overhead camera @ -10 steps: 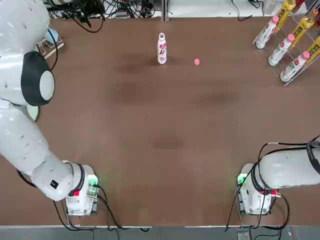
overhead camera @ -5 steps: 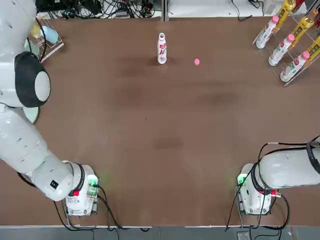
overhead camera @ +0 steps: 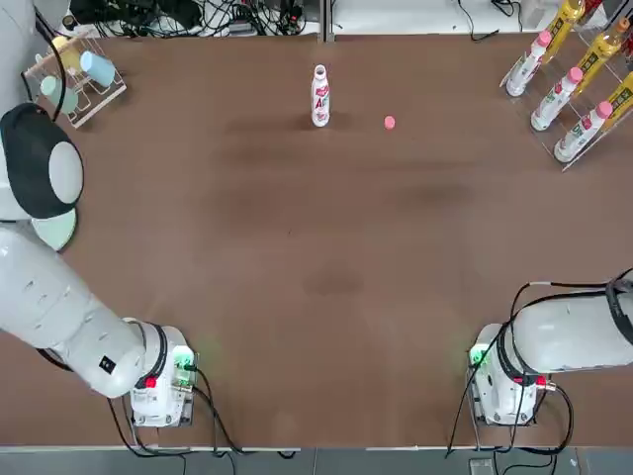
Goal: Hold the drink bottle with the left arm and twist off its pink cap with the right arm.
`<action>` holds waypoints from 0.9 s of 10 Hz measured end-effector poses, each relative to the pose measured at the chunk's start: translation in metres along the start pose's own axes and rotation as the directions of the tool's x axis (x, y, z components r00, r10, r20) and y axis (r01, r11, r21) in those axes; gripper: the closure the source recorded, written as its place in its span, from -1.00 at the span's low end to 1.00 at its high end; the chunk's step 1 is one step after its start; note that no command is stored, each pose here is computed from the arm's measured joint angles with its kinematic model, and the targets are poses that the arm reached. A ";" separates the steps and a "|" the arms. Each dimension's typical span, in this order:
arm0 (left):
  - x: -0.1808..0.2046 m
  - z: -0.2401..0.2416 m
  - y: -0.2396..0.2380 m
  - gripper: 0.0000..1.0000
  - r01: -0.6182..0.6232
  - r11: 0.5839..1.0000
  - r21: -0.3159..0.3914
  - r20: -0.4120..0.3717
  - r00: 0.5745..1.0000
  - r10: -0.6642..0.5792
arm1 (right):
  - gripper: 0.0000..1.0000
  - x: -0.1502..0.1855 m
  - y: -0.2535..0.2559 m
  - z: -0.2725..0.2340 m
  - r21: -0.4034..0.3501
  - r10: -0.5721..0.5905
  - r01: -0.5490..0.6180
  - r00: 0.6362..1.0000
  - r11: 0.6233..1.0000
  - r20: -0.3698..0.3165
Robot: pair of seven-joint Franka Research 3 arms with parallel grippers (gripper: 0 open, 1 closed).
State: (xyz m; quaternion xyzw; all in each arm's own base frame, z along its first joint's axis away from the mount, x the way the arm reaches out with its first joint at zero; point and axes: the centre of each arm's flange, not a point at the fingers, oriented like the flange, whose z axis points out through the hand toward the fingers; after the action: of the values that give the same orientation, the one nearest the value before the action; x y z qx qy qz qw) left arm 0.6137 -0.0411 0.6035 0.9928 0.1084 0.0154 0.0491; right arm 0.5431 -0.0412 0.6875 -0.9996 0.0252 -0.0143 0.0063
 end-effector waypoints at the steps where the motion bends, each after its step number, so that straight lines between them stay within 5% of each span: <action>1: -0.002 -0.012 0.004 -0.99 -0.008 1.000 0.002 -0.005 1.000 0.008 | -1.00 0.000 0.000 0.000 0.000 0.000 0.000 1.000 1.000 -0.001; 9: 0.016 -0.008 -0.030 -0.99 0.017 1.000 -0.010 0.004 1.000 -0.017 | -1.00 0.000 -0.004 0.000 0.000 -0.007 0.007 1.000 1.000 -0.002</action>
State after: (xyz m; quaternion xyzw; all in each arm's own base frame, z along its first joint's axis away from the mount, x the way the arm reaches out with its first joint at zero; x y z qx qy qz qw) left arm 0.6225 -0.0077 0.6091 0.9916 0.1166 0.0135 0.0542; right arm 0.5435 -0.0377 0.6878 -0.9996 0.0220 -0.0155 0.0063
